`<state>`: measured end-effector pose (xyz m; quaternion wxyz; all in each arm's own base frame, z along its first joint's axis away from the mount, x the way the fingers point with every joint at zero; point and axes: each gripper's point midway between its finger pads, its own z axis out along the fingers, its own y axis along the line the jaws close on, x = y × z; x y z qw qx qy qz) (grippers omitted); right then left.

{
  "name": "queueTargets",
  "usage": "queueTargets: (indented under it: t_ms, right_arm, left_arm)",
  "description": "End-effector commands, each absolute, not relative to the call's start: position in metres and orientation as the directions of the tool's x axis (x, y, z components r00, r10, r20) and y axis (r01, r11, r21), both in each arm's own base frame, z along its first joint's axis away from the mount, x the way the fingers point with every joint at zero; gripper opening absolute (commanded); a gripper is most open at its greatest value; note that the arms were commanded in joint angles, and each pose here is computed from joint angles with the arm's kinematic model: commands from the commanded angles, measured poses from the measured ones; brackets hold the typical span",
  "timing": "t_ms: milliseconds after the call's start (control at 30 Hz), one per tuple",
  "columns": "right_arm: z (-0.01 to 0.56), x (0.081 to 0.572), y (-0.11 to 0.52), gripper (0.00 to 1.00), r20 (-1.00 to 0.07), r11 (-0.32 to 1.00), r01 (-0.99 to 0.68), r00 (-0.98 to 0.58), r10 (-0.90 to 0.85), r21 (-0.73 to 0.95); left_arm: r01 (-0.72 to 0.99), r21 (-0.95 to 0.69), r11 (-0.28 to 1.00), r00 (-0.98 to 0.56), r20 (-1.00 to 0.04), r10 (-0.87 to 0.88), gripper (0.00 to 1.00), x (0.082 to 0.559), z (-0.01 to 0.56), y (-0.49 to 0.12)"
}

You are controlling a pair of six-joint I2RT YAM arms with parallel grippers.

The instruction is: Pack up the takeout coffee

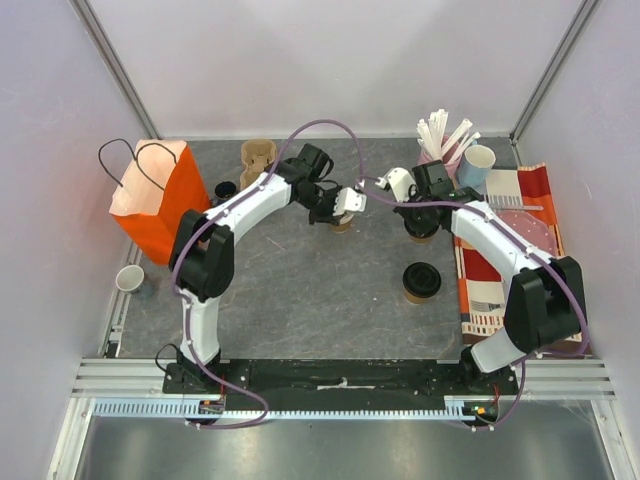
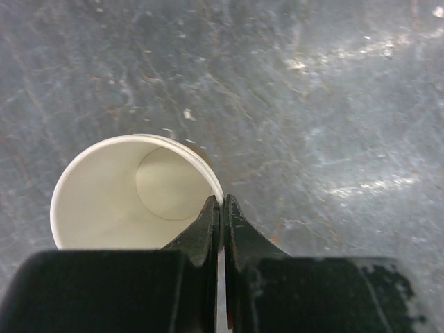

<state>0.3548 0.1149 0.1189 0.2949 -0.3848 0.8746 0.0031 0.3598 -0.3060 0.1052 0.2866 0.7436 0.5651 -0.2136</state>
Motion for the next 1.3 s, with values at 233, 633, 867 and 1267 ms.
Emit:
queueTargets:
  t_ms: [233, 633, 867, 1267]
  right_arm:
    - [0.147, 0.378, 0.080, 0.00, -0.615, 0.836, -0.532, -0.618, -0.490, -0.133]
    - [0.136, 0.386, 0.085, 0.00, -0.624, 0.858, -0.513, -0.675, -0.393, 0.013]
    - [0.138, 0.392, 0.077, 0.30, -0.612, 0.881, -0.474, -0.693, -0.381, -0.011]
    - [0.172, 0.394, 0.083, 0.59, -0.667, 0.885, -0.466, -0.657, -0.351, -0.006]
  left_arm:
    - [0.975, 0.215, -0.055, 0.192, -0.697, 0.691, 0.02, 0.432, 0.125, -0.339]
    - [0.983, 0.179, -0.050, 0.162, -0.694, 0.701, 0.02, 0.444, 0.115, -0.344]
    - [0.983, 0.185, -0.017, 0.145, -0.707, 0.692, 0.32, 0.451, 0.123, -0.348]
    - [0.961, 0.270, 0.066, 0.185, -0.798, 0.574, 0.54, 0.442, 0.222, -0.354]
